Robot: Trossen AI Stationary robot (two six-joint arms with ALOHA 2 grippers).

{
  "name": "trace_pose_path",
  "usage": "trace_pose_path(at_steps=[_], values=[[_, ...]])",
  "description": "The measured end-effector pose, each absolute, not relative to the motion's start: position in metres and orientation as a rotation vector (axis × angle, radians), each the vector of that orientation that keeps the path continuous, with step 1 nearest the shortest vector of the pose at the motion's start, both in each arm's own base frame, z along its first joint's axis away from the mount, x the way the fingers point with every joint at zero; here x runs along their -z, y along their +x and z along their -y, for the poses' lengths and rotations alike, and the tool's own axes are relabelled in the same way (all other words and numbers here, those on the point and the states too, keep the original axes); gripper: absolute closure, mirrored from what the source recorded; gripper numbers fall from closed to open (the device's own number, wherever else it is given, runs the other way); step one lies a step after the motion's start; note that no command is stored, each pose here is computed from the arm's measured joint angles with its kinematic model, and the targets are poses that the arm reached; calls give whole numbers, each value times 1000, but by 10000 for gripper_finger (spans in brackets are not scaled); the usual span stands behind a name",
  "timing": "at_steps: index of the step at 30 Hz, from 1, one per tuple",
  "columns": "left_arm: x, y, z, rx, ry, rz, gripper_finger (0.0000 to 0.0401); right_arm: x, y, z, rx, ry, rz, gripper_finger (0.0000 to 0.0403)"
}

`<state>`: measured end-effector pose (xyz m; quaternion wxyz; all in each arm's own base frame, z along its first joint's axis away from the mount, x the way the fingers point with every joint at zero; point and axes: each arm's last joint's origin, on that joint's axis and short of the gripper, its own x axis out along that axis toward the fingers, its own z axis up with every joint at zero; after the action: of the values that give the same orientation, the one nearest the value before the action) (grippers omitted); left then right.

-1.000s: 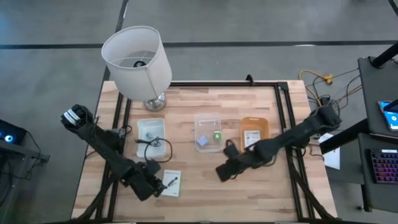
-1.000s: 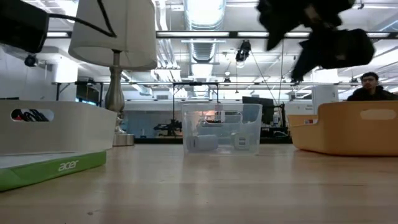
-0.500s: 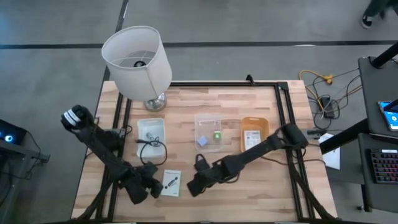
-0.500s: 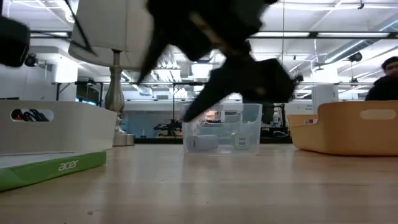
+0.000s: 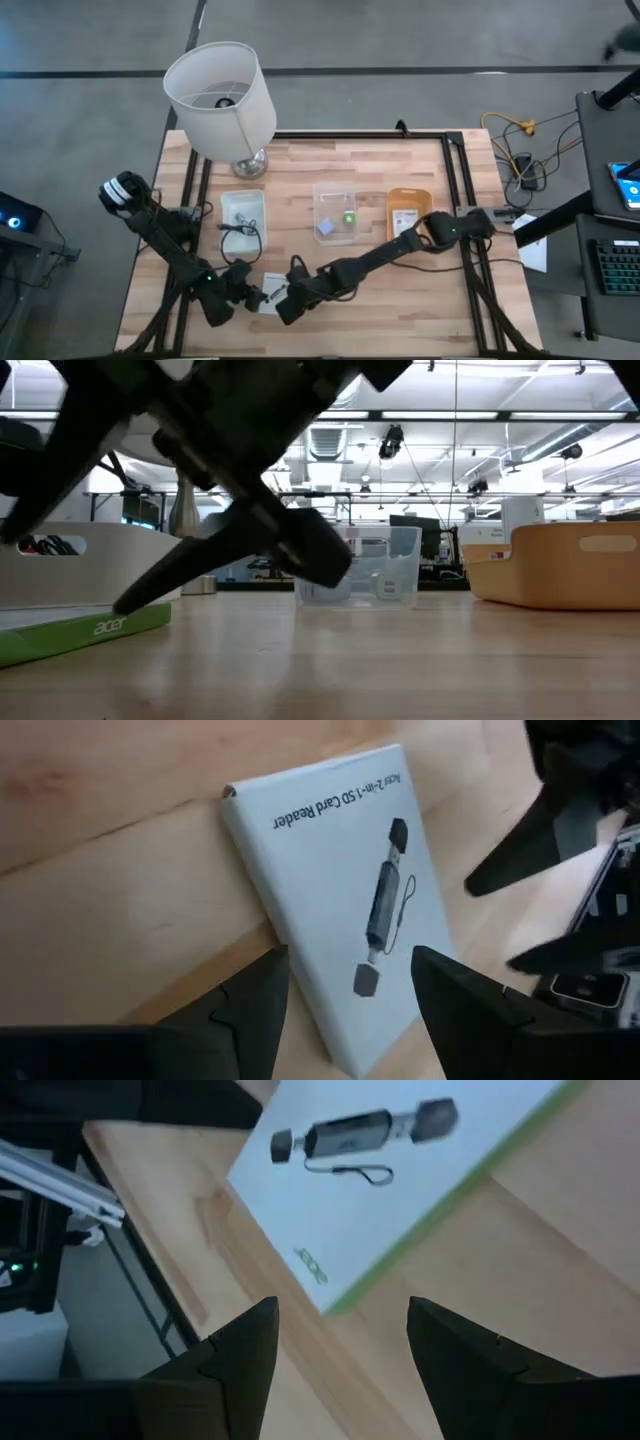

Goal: Pick and place items into bin
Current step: Put the card box into the yellow bin

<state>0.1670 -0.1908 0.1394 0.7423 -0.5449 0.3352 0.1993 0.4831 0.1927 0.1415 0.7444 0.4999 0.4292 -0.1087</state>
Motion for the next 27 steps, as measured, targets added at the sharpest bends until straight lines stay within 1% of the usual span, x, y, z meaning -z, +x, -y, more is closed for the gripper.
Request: trace_pose_path(at_steps=[5, 12, 22, 27], values=[[-128, 165, 189, -443, -1194, -736, 205, -133, 496, -187, 247, 1060, -948, 195], [-117, 173, 192, -394, -1275, -669, 205, -130, 502, -190, 215, 1039, -966, 195], [-123, 176, 194, -354, -1290, -613, 205, -126, 497, -186, 231, 1005, -1016, 195], [-129, 180, 196, -314, -1310, -535, 205, -126, 495, -187, 216, 988, -1052, 195]])
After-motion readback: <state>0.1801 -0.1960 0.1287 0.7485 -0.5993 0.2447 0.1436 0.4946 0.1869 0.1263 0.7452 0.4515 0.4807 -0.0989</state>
